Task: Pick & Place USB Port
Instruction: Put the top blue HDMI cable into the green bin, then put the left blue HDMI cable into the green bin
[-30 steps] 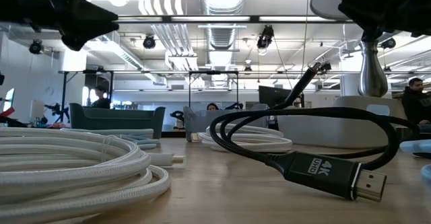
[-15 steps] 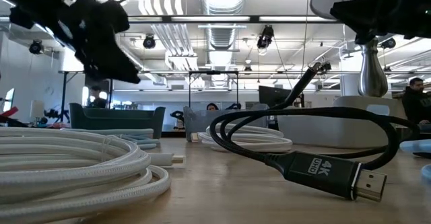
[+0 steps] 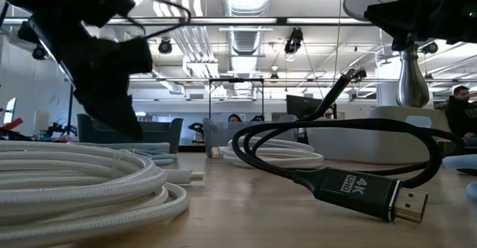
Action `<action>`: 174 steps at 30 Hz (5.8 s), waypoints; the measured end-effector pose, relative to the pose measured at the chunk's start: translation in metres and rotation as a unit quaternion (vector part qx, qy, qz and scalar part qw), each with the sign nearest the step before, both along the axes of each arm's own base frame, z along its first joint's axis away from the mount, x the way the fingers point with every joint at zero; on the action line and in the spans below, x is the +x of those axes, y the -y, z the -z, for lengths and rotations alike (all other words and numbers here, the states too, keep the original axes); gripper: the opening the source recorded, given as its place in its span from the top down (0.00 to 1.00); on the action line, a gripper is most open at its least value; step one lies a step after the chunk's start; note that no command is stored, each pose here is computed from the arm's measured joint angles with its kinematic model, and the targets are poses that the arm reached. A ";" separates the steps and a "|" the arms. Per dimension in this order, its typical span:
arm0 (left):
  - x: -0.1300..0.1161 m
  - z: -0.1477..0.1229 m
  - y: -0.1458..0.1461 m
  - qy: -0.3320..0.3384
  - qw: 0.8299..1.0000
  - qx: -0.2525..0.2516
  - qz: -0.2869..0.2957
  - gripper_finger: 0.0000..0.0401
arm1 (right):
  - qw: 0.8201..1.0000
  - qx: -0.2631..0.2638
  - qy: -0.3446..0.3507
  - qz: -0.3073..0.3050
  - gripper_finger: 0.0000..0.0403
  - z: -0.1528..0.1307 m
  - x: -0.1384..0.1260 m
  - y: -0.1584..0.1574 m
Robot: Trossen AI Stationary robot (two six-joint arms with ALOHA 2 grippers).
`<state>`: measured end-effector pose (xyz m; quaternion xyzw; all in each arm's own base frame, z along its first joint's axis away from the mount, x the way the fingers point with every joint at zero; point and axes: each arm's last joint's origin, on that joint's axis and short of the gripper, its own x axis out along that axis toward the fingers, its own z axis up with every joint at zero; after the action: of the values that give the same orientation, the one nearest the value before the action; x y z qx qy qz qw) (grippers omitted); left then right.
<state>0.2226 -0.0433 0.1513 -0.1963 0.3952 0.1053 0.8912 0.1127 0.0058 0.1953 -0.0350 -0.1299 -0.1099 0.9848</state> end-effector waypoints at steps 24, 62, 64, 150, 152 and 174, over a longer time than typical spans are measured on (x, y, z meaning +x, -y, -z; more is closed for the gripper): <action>0.011 0.044 0.002 -0.077 0.996 0.000 -0.037 0.78 | 0.997 -0.037 0.064 0.019 0.83 -0.015 -0.005 0.001; -0.004 -0.081 -0.047 -0.220 0.915 0.302 -0.154 0.92 | 0.998 -0.051 0.044 0.021 0.83 -0.018 0.001 0.000; -0.008 -0.068 -0.057 -0.243 0.907 0.302 -0.163 0.93 | 0.997 -0.051 0.045 0.022 0.83 -0.018 0.001 0.000; -0.053 0.000 0.142 -0.250 0.957 0.005 0.148 0.56 | 0.842 -0.037 -0.538 0.025 0.53 -0.032 0.252 -0.035; -0.053 0.001 0.142 -0.249 0.957 0.006 0.147 0.58 | 0.841 -0.041 -0.539 0.025 0.53 -0.034 0.252 -0.035; -0.023 -0.051 0.152 -0.160 0.981 0.056 0.095 0.91 | 0.823 0.031 -0.564 0.052 0.53 -0.079 0.176 -0.024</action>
<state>0.1992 -0.1949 0.2027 -0.0887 0.5429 0.0723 0.8320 0.2883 0.0300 0.2742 -0.0673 0.4541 -0.1262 0.8794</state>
